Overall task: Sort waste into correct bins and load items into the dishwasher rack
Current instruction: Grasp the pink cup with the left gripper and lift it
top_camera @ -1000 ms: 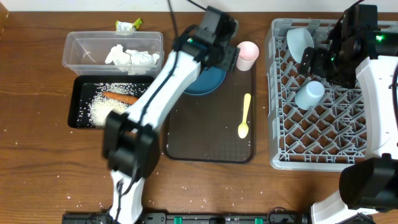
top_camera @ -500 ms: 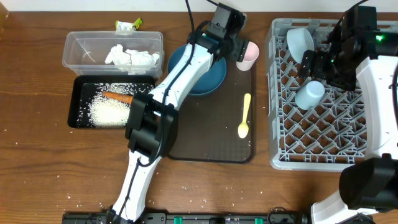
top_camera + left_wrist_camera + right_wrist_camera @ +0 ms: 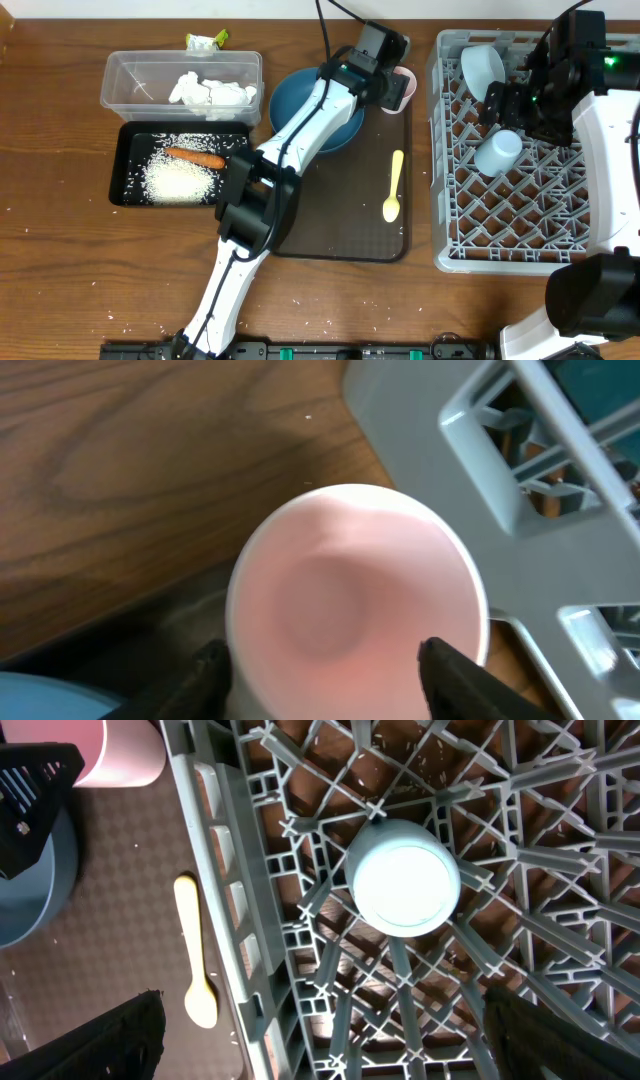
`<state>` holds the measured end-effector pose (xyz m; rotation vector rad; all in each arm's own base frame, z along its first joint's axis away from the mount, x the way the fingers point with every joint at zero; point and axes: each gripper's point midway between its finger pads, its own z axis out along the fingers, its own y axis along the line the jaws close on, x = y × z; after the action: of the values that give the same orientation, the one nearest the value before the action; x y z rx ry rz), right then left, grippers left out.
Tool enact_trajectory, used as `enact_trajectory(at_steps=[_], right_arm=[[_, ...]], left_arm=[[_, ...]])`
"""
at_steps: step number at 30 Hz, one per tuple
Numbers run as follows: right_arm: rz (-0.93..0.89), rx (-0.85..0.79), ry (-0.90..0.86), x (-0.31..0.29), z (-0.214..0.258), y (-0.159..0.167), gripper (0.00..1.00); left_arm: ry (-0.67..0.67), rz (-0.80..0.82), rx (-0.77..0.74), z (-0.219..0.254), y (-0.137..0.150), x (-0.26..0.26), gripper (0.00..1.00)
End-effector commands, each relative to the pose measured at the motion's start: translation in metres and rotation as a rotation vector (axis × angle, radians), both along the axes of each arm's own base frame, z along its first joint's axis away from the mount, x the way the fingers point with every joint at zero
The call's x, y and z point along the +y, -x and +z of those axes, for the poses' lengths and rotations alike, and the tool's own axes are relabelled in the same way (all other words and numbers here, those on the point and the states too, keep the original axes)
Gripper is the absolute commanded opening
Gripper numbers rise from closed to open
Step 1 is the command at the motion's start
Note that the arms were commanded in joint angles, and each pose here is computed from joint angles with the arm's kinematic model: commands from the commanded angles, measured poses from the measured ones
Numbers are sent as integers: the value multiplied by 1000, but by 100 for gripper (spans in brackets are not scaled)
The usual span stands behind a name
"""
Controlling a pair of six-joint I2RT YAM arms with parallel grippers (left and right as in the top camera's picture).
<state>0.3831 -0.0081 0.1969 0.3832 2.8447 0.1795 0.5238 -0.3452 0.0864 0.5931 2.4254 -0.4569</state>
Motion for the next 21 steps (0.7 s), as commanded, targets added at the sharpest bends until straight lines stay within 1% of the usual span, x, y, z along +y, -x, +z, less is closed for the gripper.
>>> enact_trajectory(at_steps=[1, 4, 6, 11, 14, 18, 21], right_arm=[[26, -26, 6, -1, 9, -1, 99], [29, -25, 7, -1, 9, -1, 98], [29, -25, 7, -1, 9, -1, 98], [29, -26, 7, -1, 9, -1, 98], [29, -26, 7, -1, 9, -1, 98], [29, -26, 7, -1, 9, -1, 98], [29, -28, 7, -1, 9, -2, 98]], left_arm=[[-2, -11, -7, -2, -2, -3, 60], [-16, -10, 18, -14, 0, -2, 53], [-26, -10, 34, -21, 2, 0, 44], [-30, -10, 41, -23, 3, 1, 29], [-29, -7, 43, -23, 3, 1, 12], [-26, 9, 59, -18, 6, 4, 6], [-29, 23, 72, -3, 10, 13, 6]])
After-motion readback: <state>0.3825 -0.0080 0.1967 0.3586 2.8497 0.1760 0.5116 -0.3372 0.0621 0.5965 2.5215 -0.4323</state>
